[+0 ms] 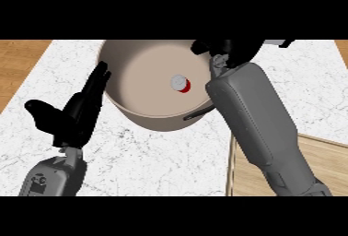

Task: Pick the can from the tray and place it in the pot

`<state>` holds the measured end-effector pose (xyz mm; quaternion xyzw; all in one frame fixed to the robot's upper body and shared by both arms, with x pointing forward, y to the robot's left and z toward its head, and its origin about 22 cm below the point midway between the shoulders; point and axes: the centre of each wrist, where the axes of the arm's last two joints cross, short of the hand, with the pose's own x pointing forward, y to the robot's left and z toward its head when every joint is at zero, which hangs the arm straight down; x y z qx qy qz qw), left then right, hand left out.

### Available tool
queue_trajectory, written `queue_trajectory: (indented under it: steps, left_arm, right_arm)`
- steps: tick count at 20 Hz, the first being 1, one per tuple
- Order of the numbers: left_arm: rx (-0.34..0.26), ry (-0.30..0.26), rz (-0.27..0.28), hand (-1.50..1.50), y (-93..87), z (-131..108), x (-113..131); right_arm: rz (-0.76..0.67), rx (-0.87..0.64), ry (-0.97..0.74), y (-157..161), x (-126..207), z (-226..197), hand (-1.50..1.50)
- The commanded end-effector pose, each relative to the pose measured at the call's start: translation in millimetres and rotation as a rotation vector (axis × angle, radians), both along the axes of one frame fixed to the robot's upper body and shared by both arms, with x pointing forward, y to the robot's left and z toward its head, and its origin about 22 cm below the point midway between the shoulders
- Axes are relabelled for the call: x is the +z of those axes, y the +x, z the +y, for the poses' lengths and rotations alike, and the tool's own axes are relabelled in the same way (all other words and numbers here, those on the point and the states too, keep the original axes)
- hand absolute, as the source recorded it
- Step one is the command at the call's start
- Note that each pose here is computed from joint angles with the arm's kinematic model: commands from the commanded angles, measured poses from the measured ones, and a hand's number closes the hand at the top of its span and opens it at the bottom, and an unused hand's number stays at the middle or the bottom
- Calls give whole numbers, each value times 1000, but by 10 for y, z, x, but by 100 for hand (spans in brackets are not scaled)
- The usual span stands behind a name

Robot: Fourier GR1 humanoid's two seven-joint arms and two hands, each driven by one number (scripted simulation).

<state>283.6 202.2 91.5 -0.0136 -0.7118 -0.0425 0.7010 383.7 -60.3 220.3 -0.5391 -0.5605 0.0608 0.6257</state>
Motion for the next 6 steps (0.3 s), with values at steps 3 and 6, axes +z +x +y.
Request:
queue_trajectory:
  steps: [3,6]
  left_arm:
    - [-7,-3,96,0,-50,-11,-210]
    - [2,-4,94,0,-63,-4,-207]
  right_arm:
    - [-316,-162,217,-56,168,78,-150]
    - [-373,-203,235,-88,91,20,-150]
